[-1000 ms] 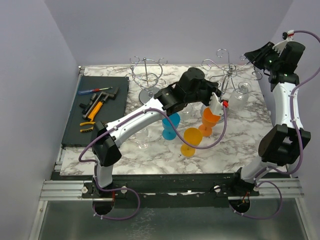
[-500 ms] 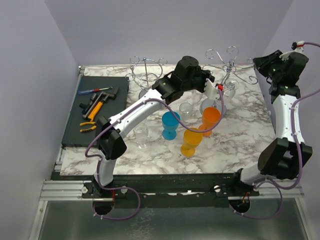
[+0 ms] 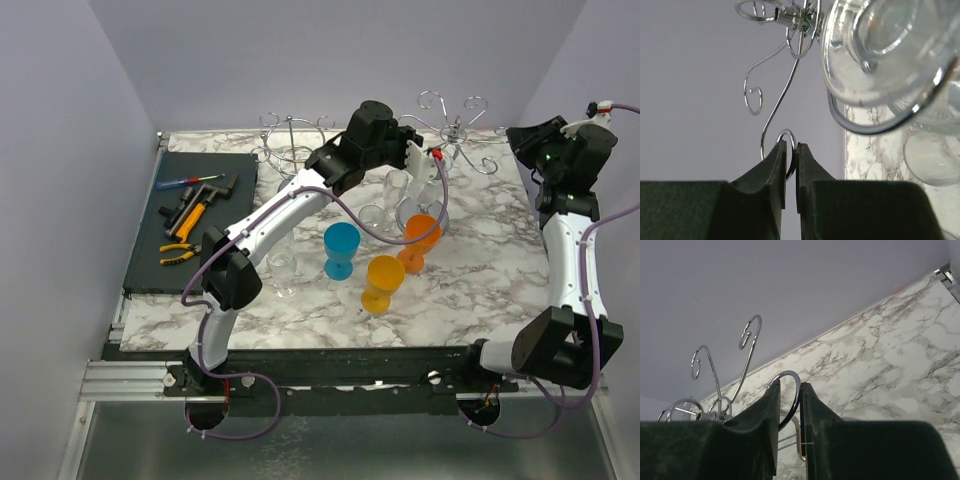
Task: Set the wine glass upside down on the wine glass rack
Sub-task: Adjust the wine rack at the center of the board.
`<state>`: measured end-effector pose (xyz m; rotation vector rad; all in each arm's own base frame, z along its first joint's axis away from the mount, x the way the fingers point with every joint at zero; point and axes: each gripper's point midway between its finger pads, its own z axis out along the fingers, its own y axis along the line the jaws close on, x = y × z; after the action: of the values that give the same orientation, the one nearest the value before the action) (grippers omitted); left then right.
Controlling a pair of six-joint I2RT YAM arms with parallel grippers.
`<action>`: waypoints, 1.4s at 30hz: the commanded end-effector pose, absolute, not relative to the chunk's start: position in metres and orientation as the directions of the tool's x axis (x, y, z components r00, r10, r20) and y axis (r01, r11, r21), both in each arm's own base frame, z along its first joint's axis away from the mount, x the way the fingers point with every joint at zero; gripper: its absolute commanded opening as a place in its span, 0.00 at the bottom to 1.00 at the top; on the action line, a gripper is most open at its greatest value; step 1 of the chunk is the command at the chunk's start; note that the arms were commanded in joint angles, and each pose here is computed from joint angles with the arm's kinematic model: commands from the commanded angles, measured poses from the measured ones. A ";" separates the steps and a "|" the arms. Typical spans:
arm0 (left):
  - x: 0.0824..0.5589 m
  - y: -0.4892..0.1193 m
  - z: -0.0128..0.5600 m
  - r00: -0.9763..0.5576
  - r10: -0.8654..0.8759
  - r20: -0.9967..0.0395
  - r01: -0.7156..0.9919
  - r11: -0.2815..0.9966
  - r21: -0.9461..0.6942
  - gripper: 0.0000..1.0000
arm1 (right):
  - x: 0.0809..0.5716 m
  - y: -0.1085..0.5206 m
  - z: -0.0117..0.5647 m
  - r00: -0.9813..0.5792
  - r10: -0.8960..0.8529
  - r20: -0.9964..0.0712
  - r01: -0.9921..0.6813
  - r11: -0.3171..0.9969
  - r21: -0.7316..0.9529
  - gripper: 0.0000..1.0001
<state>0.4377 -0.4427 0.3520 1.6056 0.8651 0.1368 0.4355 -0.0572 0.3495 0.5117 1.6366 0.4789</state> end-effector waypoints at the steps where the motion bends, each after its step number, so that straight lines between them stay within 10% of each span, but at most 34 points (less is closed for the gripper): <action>1: 0.465 -0.454 0.369 0.691 0.588 -0.421 0.410 0.161 0.898 0.00 | 0.412 -0.009 0.334 -0.253 0.562 -0.787 -0.077 0.799 0.596 0.02; 12: 0.476 -0.456 0.369 0.683 0.583 -0.439 0.411 0.190 0.892 0.01 | 0.397 -0.012 0.327 -0.237 0.565 -0.790 -0.033 0.809 0.587 0.03; 30: 0.465 -0.394 0.396 0.561 0.575 -0.595 0.499 0.338 0.798 0.82 | 0.410 -0.029 0.357 -0.198 0.551 -0.811 0.023 0.830 0.558 0.40; 42: 0.456 -0.326 0.370 0.208 0.564 -0.799 0.643 0.537 0.546 0.86 | 0.400 -0.034 0.388 -0.148 0.515 -0.844 0.034 0.856 0.516 0.62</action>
<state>0.4701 -0.3509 0.3789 1.2187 1.2540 0.0118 0.4083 -0.0362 0.3609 0.4768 1.7180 0.4708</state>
